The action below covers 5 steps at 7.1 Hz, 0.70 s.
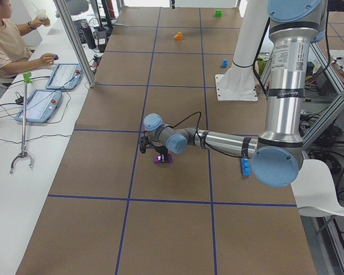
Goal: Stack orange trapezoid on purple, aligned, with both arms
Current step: 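Reach the left gripper down and grasp the purple trapezoid block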
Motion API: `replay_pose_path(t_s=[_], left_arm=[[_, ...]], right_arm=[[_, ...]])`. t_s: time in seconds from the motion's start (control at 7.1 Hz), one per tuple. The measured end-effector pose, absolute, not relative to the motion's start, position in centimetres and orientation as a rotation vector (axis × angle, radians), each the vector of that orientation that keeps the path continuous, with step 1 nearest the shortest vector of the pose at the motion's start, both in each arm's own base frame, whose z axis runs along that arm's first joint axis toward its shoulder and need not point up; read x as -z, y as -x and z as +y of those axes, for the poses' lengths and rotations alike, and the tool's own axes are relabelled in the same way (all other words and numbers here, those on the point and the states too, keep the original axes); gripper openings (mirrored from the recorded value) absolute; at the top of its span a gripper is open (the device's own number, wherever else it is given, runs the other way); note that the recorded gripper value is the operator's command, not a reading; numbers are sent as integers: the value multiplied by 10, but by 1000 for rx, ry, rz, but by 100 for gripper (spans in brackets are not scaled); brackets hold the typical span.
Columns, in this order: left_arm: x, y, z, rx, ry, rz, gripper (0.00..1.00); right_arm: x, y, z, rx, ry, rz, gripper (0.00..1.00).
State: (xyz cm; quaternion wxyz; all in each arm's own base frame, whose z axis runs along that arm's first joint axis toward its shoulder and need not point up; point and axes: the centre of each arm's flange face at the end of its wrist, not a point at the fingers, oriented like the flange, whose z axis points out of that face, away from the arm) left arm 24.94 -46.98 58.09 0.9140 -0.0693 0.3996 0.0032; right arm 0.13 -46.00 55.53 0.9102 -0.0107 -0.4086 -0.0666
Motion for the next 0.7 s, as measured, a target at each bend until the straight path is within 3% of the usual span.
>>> replay_pose_path(t_s=[0.14,0.42,0.7], left_arm=[[-552,-263,-478,-15,126,843,0],[-432,-327,-502,-25,145,856,0],[-303,-426,-479,-73,163,856,0]], right_arm=[[-555,-1,-460,141,14,-843,100],[-557,0,-460,145,11,-842,100],[-556,6,-460,155,16,-843,100]])
